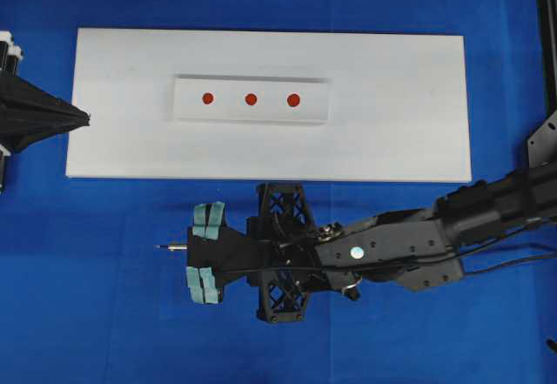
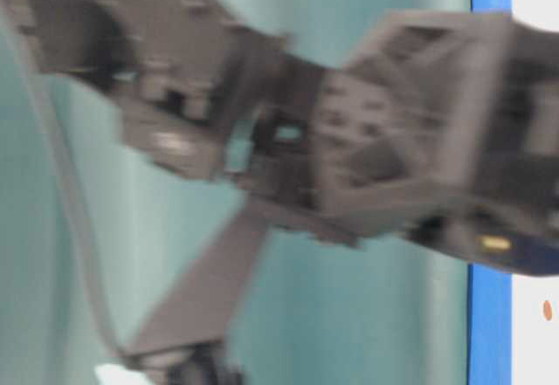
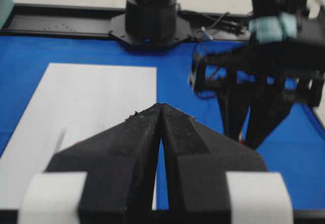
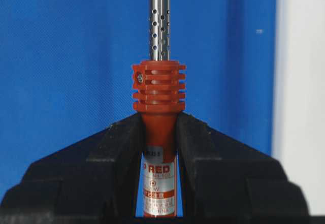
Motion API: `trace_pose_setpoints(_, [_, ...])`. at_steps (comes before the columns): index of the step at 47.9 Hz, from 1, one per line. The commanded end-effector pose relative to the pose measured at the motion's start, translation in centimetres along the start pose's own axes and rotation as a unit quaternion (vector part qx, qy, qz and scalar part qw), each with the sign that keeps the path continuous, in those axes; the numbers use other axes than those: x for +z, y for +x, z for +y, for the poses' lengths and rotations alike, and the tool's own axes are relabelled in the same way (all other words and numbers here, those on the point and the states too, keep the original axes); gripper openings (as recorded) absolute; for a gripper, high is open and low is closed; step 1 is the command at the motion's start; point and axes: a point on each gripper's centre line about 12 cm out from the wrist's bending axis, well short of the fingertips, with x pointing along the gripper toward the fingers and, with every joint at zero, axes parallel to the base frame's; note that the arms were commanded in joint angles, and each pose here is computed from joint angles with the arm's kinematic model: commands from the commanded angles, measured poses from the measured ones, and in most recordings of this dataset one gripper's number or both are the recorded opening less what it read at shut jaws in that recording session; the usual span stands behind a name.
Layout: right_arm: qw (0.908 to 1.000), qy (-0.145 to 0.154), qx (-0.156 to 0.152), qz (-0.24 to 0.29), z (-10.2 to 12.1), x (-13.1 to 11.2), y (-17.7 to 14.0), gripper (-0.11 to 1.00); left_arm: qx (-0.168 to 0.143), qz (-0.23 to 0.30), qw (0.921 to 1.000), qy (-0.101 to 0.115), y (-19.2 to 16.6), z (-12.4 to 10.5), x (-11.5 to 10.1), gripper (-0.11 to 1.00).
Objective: Touch the tip of the soldering iron to the mark.
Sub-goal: 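Lower the iron onto the blue cloth and open the right gripper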
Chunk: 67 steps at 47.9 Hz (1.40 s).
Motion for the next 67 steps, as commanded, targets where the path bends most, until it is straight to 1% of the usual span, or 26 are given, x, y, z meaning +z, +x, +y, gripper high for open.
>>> trace_pose_setpoints(1, [0.9995,0.004,0.019,-0.025,0.4,0.6,-0.2,0.06,-0.002,-0.004,1.0000,0.001,0.1,-0.1,0.3,0.00])
trace_pose_setpoints(10, [0.9983,0.006,0.045,-0.036,0.9,-0.3,1.9,0.06,-0.002,-0.002,1.0000,0.001,0.1,-0.1,0.1,0.00])
trace_pose_setpoints(19, [0.9979,0.010,0.056,-0.032,1.1,-1.5,4.1,0.06,-0.002,-0.001,1.0000,0.001,0.1,-0.1,0.1,0.00])
trace_pose_setpoints(25, [0.9974,0.008,0.063,-0.034,1.3,-2.0,5.1,0.06,-0.002,-0.002,1.0000,0.001,0.1,-0.1,0.1,0.00])
trace_pose_setpoints(35, [0.9966,0.008,0.070,-0.042,1.5,-2.1,5.1,0.06,-0.002,-0.001,1.0000,0.001,0.1,-0.1,0.1,0.00])
trace_pose_setpoints(52, [0.9971,0.009,0.066,-0.036,1.3,-2.3,5.2,0.07,-0.002,-0.001,1.0000,0.001,0.1,-0.1,0.1,0.00])
trace_pose_setpoints(60, [0.9975,0.021,0.061,-0.029,1.1,-2.4,5.3,0.07,-0.003,-0.001,1.0000,0.001,0.1,-0.1,0.1,0.00])
trace_pose_setpoints(61, [0.9975,0.023,0.060,-0.028,1.0,-2.4,5.3,0.09,-0.002,-0.001,1.0000,0.001,0.1,-0.1,0.1,0.00])
trace_pose_setpoints(63, [0.9977,0.023,0.059,-0.026,0.9,-2.4,5.2,0.16,-0.002,-0.001,1.0000,0.001,0.1,-0.1,0.1,0.00])
trace_pose_setpoints(67, [0.9980,0.022,0.055,-0.022,0.9,-2.5,5.2,0.37,-0.002,-0.001,1.0000,0.001,0.1,-0.1,0.1,0.00])
